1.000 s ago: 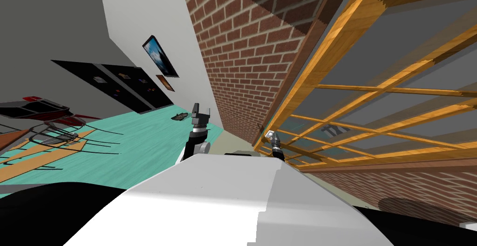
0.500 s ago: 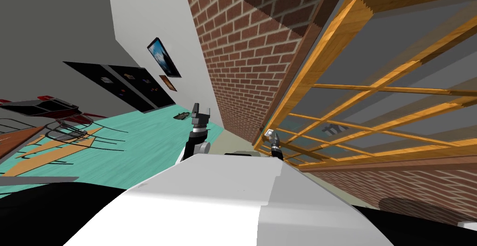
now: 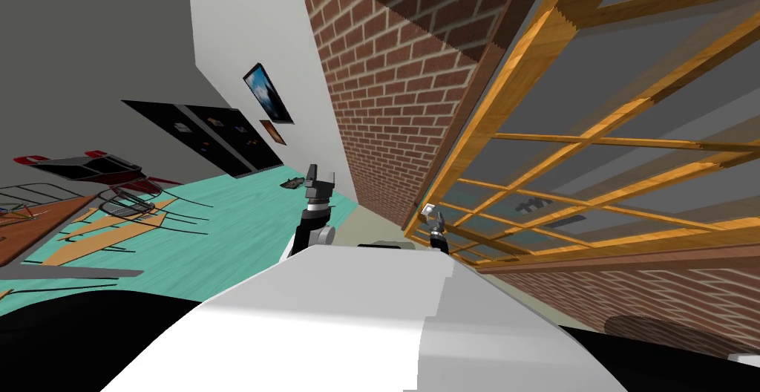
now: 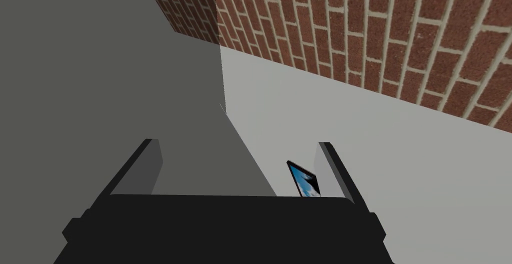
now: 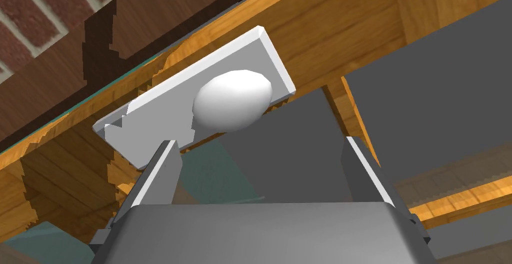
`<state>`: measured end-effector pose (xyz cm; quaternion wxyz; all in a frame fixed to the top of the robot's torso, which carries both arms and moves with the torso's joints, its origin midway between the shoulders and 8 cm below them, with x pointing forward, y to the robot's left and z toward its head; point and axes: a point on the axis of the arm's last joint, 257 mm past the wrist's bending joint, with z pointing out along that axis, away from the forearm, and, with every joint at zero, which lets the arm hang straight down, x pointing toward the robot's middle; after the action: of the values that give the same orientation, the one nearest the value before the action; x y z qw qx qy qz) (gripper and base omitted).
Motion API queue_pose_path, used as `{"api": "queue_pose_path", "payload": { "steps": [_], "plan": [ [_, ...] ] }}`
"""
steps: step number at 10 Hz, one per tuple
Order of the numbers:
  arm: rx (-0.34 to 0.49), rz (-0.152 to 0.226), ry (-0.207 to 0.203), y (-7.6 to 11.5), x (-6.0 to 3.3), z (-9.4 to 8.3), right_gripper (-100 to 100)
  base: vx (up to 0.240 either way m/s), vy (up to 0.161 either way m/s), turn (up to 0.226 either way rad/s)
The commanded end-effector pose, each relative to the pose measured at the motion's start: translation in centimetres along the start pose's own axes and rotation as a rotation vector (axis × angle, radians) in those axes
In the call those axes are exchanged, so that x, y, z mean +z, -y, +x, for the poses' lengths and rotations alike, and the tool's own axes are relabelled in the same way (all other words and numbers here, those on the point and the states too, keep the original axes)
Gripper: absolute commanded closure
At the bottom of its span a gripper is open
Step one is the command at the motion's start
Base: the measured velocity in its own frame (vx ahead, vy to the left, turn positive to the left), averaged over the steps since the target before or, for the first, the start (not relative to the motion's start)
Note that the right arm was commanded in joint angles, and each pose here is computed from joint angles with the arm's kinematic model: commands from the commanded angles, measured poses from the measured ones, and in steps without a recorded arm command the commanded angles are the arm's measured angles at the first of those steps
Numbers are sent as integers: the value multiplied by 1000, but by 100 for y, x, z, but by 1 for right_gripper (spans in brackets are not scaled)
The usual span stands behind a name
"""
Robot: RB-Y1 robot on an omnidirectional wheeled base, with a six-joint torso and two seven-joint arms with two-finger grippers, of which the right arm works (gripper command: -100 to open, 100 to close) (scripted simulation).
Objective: Pull the door open
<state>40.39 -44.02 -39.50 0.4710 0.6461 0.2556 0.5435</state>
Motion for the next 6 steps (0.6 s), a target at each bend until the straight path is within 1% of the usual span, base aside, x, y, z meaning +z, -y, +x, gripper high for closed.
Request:
{"api": "queue_pose_path", "payload": {
  "steps": [1,2,4,5,6],
  "plan": [
    [70,-3,7,16,10,28,-100,-65,-14,31],
    [76,-3,7,16,10,28,-100,-50,-13,18],
    [179,-10,17,47,33,79,-100,-57,-14,45],
    [193,-10,17,47,33,79,-100,-53,-17,22],
    [248,-13,23,64,44,106,-100,-57,-11,37]
  ]
}}
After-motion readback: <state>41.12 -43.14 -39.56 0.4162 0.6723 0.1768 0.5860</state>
